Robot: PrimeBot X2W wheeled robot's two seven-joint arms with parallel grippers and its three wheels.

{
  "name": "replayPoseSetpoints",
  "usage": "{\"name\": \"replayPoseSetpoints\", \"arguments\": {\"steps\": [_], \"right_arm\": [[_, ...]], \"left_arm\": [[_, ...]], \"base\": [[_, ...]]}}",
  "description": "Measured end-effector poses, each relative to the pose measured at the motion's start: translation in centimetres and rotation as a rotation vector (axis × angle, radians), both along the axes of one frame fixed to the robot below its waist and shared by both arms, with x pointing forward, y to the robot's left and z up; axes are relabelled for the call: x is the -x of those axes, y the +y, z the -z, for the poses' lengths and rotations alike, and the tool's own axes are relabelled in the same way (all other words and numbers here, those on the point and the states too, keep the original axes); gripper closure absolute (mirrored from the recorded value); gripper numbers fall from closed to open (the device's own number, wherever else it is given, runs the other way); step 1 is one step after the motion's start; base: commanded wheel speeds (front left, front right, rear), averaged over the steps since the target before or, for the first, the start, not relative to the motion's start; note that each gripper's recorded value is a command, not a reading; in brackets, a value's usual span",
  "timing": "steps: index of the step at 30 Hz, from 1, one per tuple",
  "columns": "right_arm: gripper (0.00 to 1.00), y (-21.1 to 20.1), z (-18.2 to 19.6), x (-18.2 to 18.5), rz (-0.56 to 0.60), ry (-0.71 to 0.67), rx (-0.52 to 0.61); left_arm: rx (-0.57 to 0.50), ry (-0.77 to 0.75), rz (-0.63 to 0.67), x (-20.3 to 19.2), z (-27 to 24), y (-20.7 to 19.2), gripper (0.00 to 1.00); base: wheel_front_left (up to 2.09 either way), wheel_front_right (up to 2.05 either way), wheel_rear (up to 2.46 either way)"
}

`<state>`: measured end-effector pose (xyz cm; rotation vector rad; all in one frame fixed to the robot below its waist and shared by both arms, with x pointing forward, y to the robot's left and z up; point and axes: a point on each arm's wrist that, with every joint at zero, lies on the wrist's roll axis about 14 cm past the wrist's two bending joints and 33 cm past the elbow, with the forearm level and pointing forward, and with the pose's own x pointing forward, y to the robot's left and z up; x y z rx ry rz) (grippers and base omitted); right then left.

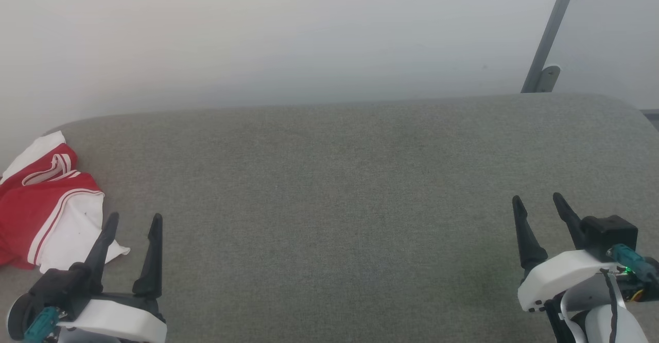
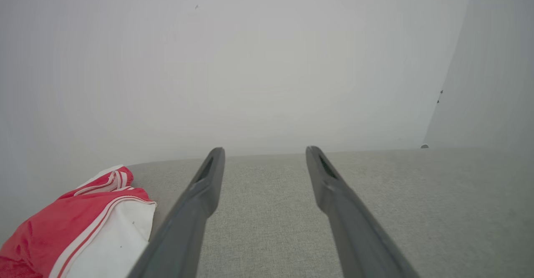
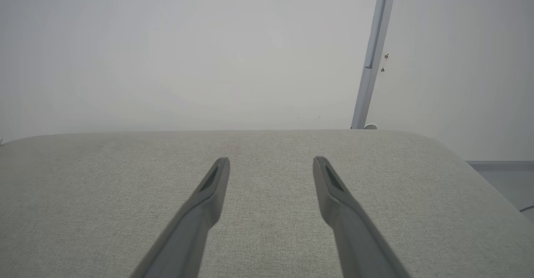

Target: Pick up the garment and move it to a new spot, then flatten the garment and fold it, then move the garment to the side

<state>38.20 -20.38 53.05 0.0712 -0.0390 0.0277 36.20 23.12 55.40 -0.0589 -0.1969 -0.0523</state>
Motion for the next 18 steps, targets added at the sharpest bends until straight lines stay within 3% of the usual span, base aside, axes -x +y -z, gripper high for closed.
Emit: {"name": "replayPoseSetpoints", "arguments": {"steps": [18], "right_arm": [[0.00,0.08,-0.33,0.09,-0.004,-0.015,0.066]], "left_arm": [[-0.027,-0.010,0.005,0.18,-0.11,0.08,0.00]], "base": [[0.00,0.00,0.00]]}}
